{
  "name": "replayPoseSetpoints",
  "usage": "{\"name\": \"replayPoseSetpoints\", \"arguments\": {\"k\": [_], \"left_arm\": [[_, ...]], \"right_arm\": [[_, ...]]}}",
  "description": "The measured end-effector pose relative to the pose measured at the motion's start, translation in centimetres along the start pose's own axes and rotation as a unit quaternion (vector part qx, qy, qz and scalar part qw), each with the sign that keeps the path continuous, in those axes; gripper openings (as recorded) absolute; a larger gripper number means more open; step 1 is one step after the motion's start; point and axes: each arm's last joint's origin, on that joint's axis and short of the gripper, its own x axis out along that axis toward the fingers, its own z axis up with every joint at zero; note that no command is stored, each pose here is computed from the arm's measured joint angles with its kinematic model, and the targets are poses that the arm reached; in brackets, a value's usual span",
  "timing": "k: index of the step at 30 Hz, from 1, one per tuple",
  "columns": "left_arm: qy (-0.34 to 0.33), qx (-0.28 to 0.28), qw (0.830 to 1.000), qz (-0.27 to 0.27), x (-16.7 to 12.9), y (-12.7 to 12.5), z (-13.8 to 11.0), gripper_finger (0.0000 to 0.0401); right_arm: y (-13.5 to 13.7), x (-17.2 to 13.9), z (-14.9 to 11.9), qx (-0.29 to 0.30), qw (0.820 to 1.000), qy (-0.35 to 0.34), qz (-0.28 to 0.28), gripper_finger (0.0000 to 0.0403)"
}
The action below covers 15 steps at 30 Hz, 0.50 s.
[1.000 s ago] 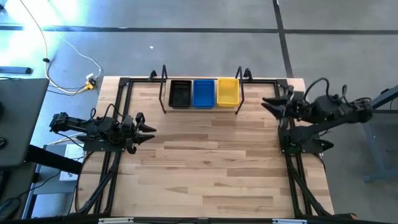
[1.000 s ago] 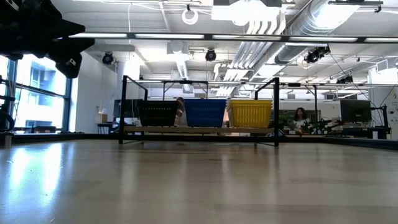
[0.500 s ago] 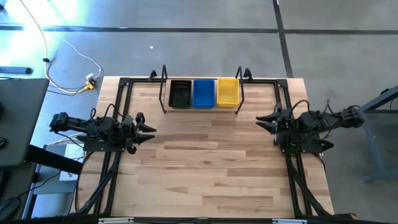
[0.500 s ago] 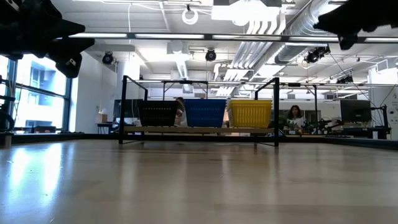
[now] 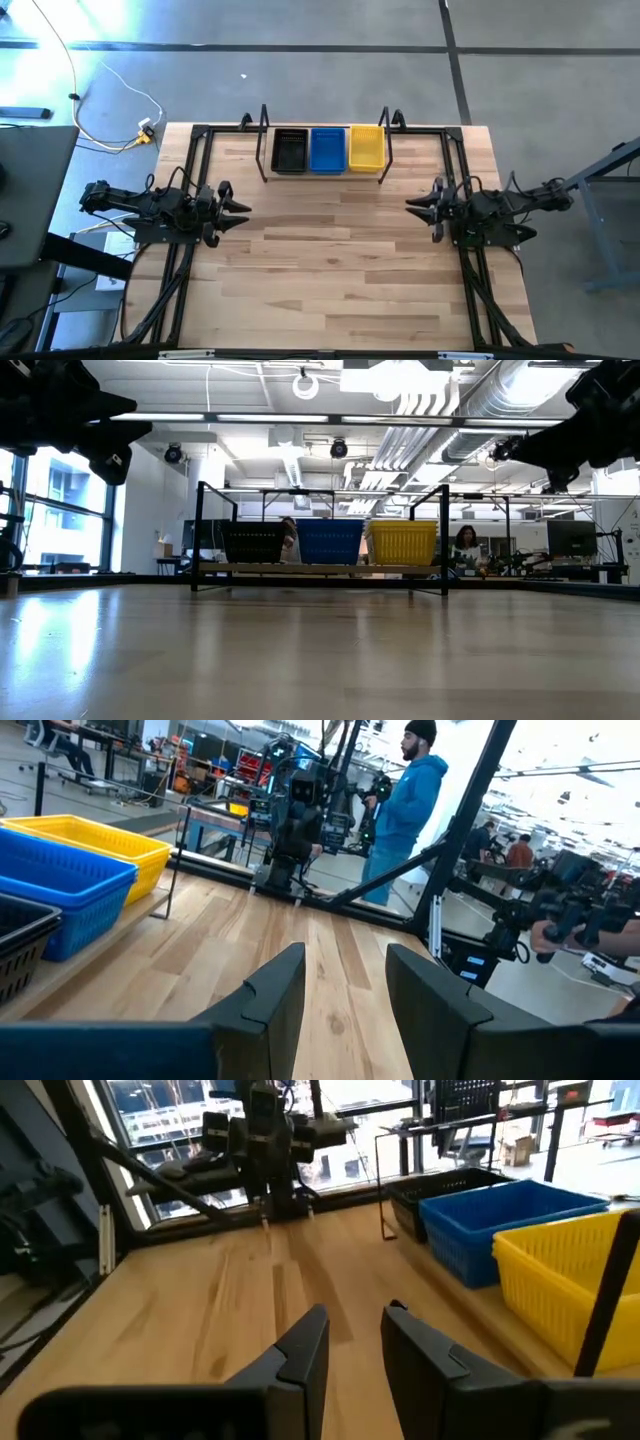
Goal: Stack baskets on shelf by color
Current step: Return to Home Position
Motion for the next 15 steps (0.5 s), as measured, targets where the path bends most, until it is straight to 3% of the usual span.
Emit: {"name": "replayPoseSetpoints", "arguments": {"k": [8,12,15], "left_arm": [[0.000,0.000,1.000,0.002,0.01,0.01,0.01,0.0131],[-0.001,0.000,1.000,0.003,0.01,0.02,0.01,0.0131],[-0.001,0.000,1.000,0.004,0.01,0.02,0.01,0.0131]], "right_arm": [[0.01,0.29,-0.83,0.023,1.000,0.010,0.004,0.0083],[-0.13,0.31,-0.82,0.069,0.997,0.005,-0.022,0.0083],[-0.17,0.31,-0.82,0.069,0.997,0.004,-0.029,0.0083]]}}
